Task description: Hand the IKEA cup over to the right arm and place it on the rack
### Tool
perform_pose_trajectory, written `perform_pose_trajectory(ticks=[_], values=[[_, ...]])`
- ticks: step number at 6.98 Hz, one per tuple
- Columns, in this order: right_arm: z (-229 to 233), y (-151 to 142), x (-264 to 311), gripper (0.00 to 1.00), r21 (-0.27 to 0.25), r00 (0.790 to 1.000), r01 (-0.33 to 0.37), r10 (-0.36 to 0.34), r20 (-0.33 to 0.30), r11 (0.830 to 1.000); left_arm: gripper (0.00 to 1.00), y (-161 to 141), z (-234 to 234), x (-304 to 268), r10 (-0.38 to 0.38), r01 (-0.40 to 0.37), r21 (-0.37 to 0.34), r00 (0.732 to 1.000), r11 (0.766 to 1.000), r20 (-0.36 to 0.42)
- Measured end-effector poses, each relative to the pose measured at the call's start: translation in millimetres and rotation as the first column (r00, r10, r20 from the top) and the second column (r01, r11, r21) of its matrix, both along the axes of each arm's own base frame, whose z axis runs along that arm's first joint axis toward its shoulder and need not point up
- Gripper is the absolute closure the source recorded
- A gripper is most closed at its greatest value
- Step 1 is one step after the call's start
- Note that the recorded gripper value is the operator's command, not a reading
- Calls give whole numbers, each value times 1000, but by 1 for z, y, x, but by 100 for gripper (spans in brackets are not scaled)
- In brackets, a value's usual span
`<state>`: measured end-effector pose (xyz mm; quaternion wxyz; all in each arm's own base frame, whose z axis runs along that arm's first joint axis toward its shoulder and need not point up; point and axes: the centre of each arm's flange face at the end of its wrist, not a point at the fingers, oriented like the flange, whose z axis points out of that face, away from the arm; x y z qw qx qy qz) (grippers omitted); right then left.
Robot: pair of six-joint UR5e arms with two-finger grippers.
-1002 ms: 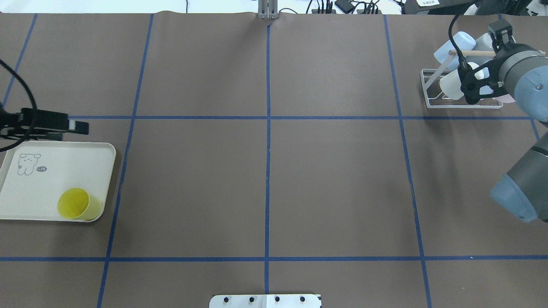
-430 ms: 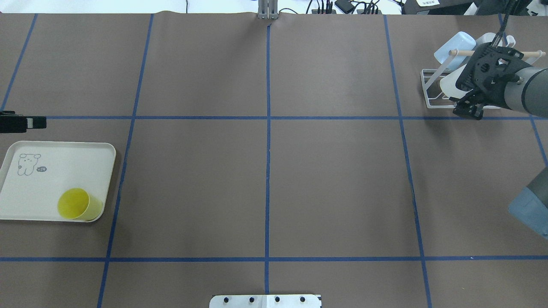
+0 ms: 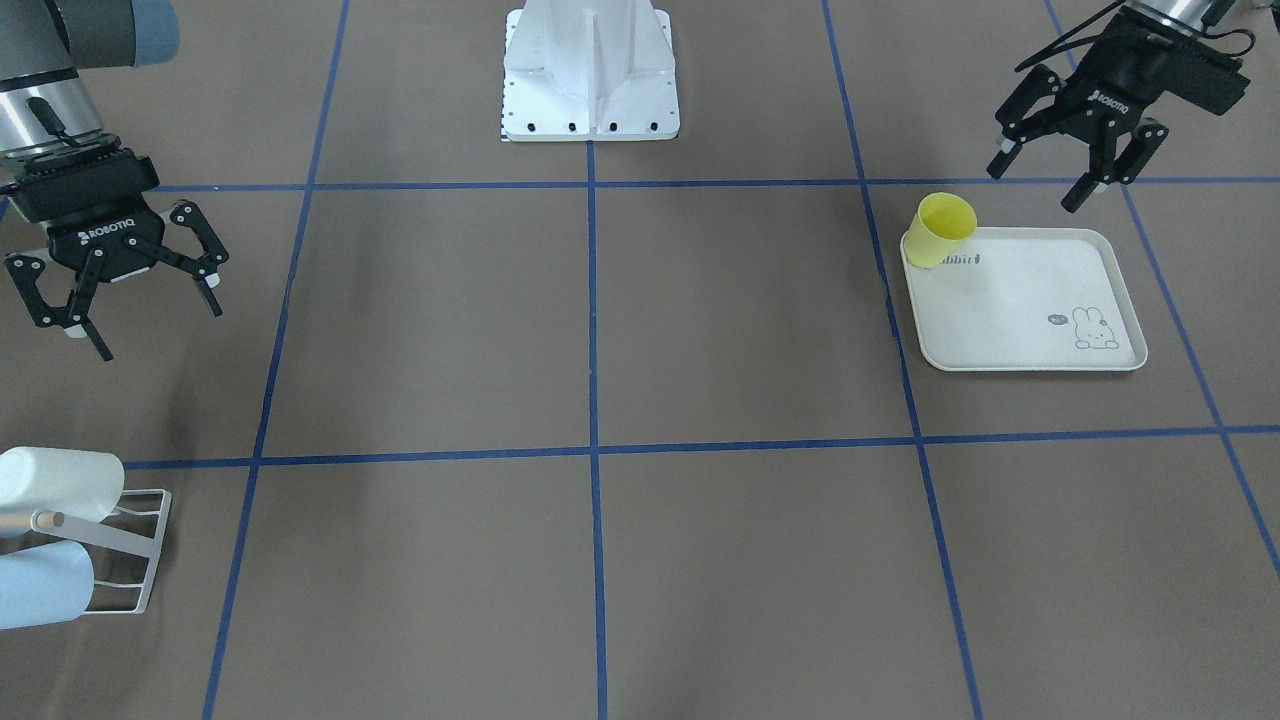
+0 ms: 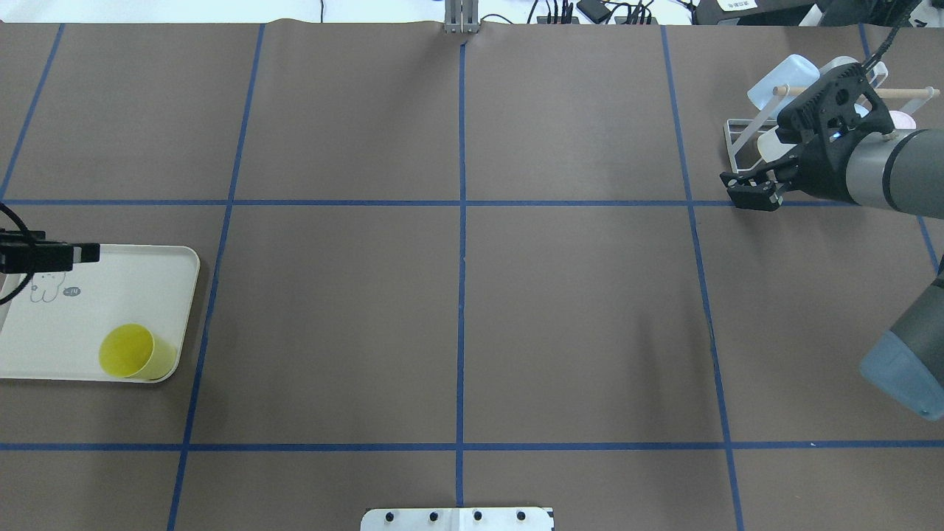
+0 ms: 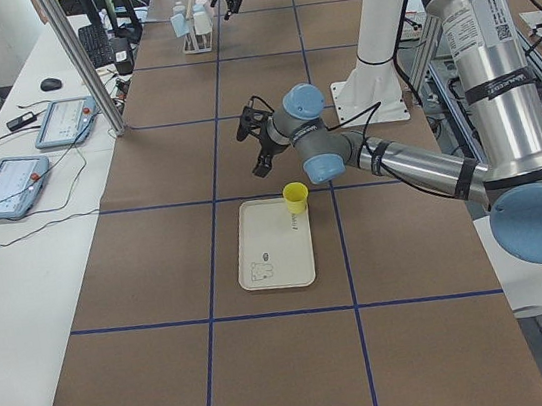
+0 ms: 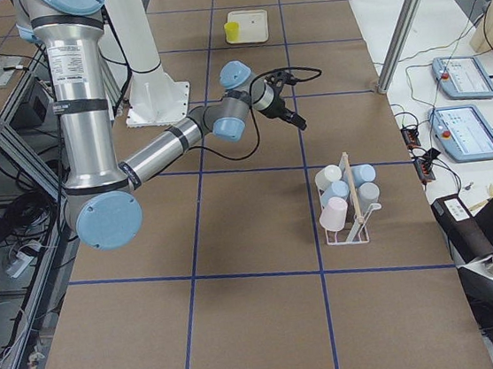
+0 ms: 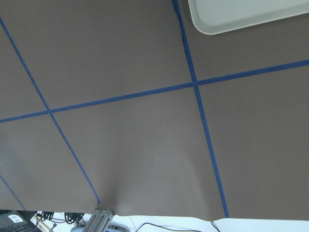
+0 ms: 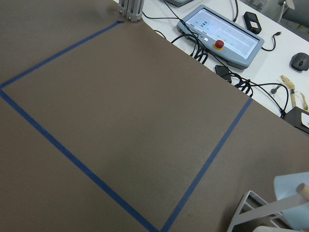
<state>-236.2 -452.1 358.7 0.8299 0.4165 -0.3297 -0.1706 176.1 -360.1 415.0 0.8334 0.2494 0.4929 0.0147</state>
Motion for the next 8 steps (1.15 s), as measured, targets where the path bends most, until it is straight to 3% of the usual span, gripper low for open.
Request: perform_pose_trajectory(ticks=[1, 4, 5, 7, 8], values=[[-5, 0, -4, 0, -27, 999, 1, 0, 35, 1000, 0, 6, 20, 18, 12, -12, -18, 999, 1000, 42], [-5, 0, -8, 0, -47, 999, 5, -3, 50, 999, 0, 40, 63, 53, 71, -61, -80, 989, 995, 128], [-5, 0, -9, 0, -48, 999, 8, -5, 50, 999, 11, 49, 76, 65, 75, -59, -102, 986, 993, 152], [-5, 1, -10, 0, -49, 999, 11, -8, 50, 999, 63, 61, 88, 82, 85, -63, -128, 982, 990, 171], [-5, 1, -11, 0, -48, 999, 12, -9, 50, 999, 83, 63, 92, 86, 92, -69, -133, 980, 989, 176]])
